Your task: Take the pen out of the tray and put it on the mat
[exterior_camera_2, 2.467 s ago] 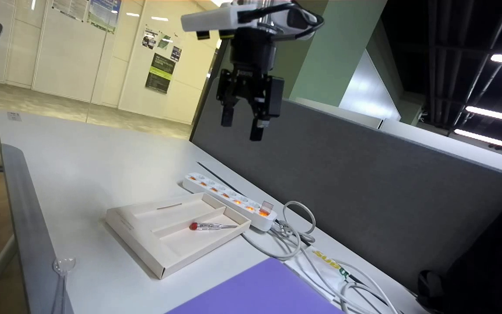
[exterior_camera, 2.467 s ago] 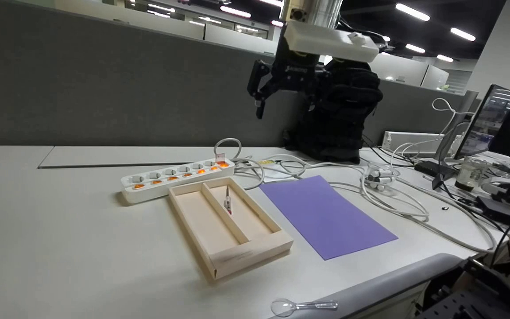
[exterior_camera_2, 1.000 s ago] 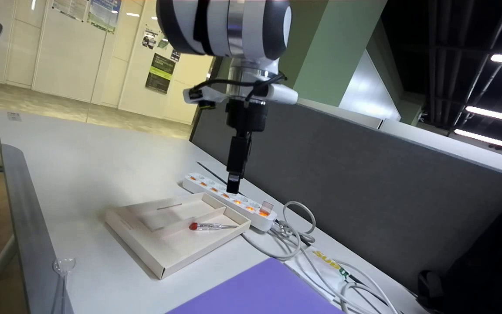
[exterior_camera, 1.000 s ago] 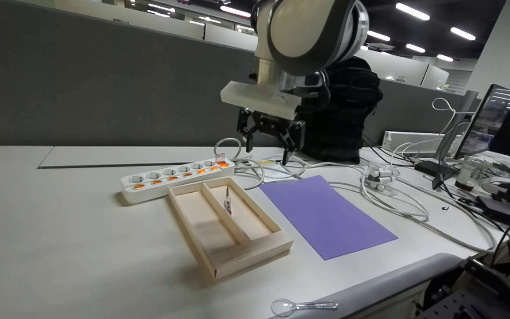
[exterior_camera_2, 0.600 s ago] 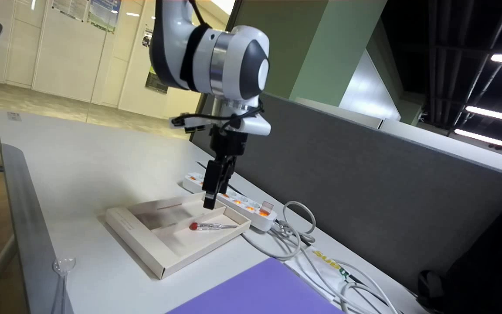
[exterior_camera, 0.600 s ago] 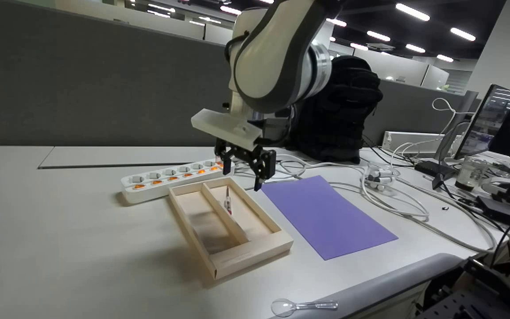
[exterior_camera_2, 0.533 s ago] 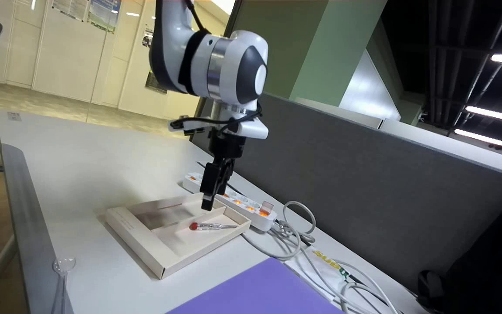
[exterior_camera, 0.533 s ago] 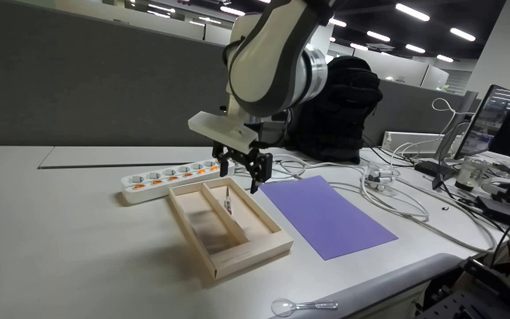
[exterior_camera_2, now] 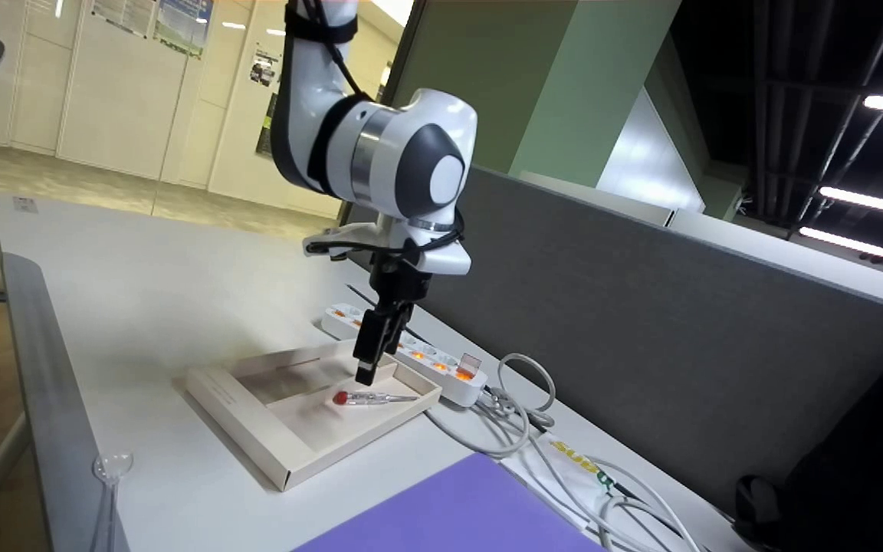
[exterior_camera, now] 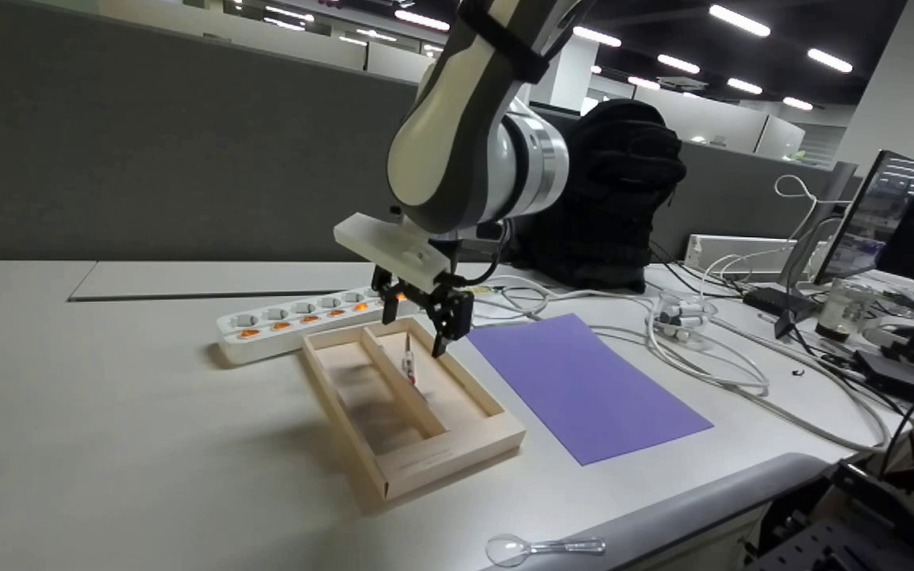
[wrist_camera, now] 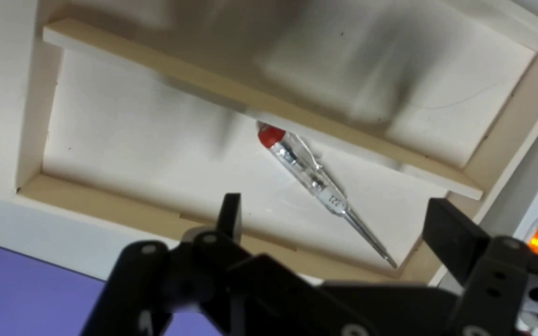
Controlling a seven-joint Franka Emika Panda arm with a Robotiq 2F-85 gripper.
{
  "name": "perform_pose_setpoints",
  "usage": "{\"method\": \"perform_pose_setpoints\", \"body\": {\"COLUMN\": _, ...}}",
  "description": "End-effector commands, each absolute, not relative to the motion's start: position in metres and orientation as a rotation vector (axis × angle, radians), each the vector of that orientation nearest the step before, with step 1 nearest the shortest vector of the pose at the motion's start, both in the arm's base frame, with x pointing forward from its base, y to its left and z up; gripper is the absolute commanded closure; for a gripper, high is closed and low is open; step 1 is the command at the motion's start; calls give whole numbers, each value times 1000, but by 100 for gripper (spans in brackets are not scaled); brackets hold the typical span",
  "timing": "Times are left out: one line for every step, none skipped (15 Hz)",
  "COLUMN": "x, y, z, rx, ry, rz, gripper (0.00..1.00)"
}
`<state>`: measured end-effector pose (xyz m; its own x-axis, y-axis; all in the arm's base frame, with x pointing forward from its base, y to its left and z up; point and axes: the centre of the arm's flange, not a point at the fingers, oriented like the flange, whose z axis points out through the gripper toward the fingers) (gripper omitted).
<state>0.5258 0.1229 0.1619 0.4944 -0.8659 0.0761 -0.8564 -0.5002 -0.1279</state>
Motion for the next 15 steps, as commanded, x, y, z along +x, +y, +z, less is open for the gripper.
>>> {"method": "perform_pose_setpoints", "body": {"x": 532, "y": 116, "z": 155, "rx": -2641, "ry": 1540, "rz": -205, "gripper": 0}}
{"method": "perform_pose_setpoints", "body": {"x": 532, "y": 114, "z": 153, "rx": -2642, "ry": 1543, "rz": -201, "gripper": 0}}
{"method": "perform_pose_setpoints", "body": {"x": 532, "y": 112, "z": 151, "rx": -2645, "ry": 1546, "rz": -198, "gripper": 0}}
{"method": "perform_pose_setpoints", "body": {"x": 533, "y": 111, "z": 149, "rx": -2648, "ry": 1547, "rz": -193, "gripper": 0}}
{"method": "perform_pose_setpoints", "body": {"x": 533, "y": 110, "z": 145, "rx": -2652, "ry": 1545, "rz": -191, "gripper": 0}}
{"method": "perform_pose_setpoints", "body": {"x": 532, "y": 109, "z": 143, "rx": -2657, "ry": 1543, "rz": -187, "gripper": 0}}
{"method": "perform_pose_setpoints", "body": {"x": 532, "y": 108, "z": 140, "rx": -2659, "ry": 1545, "rz": -181, "gripper": 0}}
{"method": "perform_pose_setpoints", "body": {"x": 532, "y": 108, "z": 137, "rx": -2664, "ry": 1544, "rz": -179, "gripper": 0}}
{"method": "perform_pose_setpoints", "body": {"x": 532, "y": 108, "z": 135, "rx": -2667, "ry": 1544, "rz": -177, "gripper": 0}}
{"method": "perform_pose_setpoints", "body": {"x": 532, "y": 108, "z": 133, "rx": -2667, "ry": 1547, "rz": -174, "gripper": 0}}
{"method": "perform_pose_setpoints", "body": {"x": 532, "y": 108, "z": 131, "rx": -2670, "ry": 1548, "rz": -171, "gripper": 0}}
{"method": "perform_pose_setpoints", "body": {"x": 532, "y": 109, "z": 129, "rx": -2673, "ry": 1548, "rz": -171, "gripper": 0}}
{"method": "perform_pose_setpoints", "body": {"x": 532, "y": 110, "z": 127, "rx": -2673, "ry": 1551, "rz": -169, "gripper": 0}}
{"method": "perform_pose_setpoints", "body": {"x": 532, "y": 111, "z": 126, "rx": -2672, "ry": 1554, "rz": -170, "gripper": 0}}
{"method": "perform_pose_setpoints", "body": {"x": 533, "y": 111, "z": 125, "rx": -2675, "ry": 1553, "rz": -174, "gripper": 0}}
